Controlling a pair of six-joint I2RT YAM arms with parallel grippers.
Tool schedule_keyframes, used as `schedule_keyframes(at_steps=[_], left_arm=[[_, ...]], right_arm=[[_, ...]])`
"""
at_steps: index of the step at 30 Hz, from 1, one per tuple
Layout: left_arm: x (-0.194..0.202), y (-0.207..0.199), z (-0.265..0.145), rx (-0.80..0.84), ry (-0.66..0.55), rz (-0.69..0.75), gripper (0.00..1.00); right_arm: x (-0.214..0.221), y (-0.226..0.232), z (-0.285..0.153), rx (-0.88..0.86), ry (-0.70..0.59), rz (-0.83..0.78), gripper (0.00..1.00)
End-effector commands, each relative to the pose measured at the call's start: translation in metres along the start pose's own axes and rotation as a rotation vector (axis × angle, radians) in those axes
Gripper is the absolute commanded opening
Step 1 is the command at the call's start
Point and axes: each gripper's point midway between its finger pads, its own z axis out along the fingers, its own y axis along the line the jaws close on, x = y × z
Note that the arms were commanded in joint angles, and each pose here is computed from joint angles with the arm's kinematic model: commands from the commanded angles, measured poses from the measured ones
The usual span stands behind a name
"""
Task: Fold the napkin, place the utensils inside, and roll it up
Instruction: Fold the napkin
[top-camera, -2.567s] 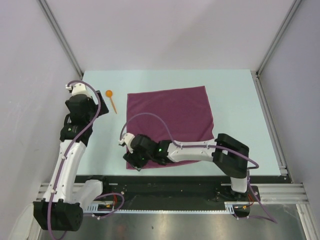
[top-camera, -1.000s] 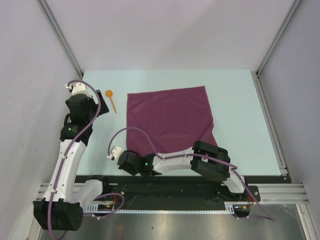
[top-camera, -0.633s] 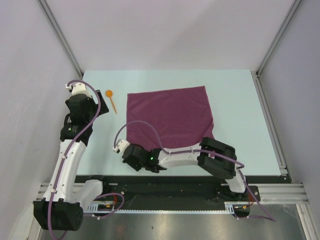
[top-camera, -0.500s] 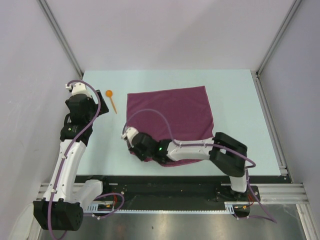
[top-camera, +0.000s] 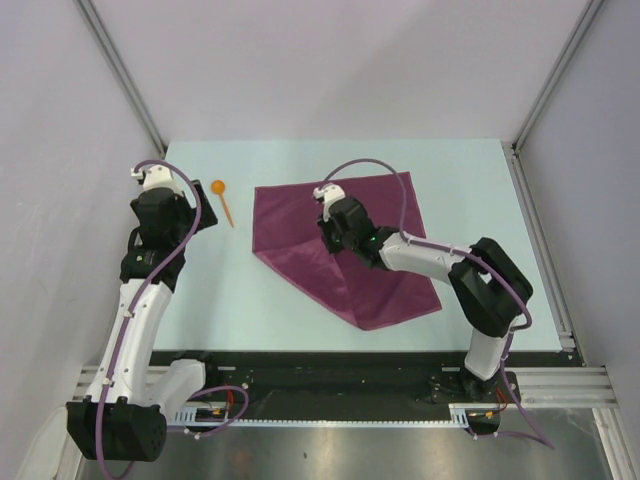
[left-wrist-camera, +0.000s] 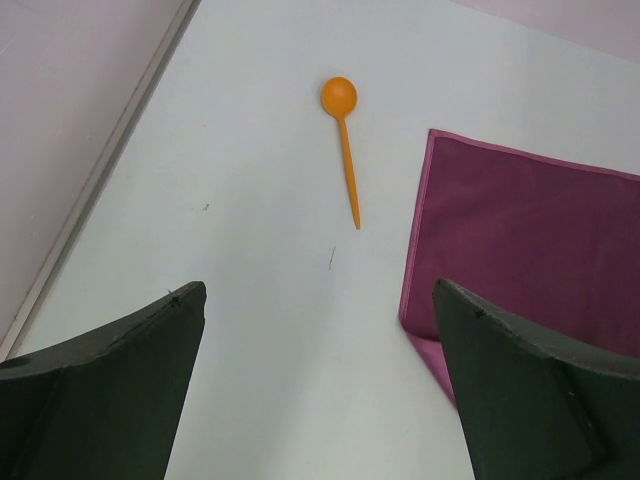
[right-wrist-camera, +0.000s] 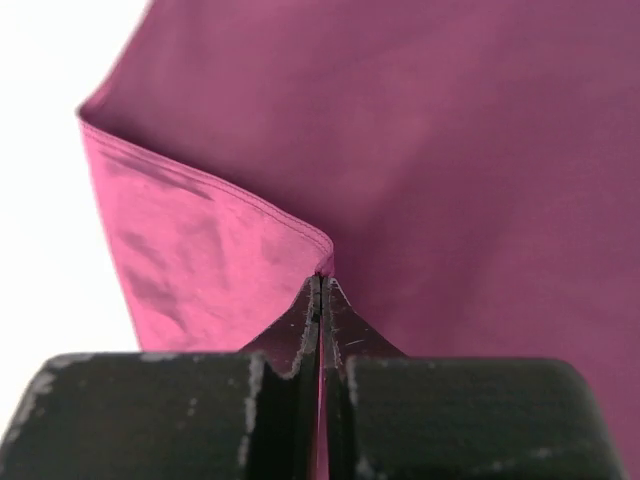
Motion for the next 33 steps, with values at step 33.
schedule_keyframes(at_steps=[33], left_arm=[[0.005, -0.011, 0.011, 0.051, 0.037, -0.011, 1.0]], right_arm=[[-0.03, -0.237, 0.062, 0.329, -0.052, 0.159, 0.0]])
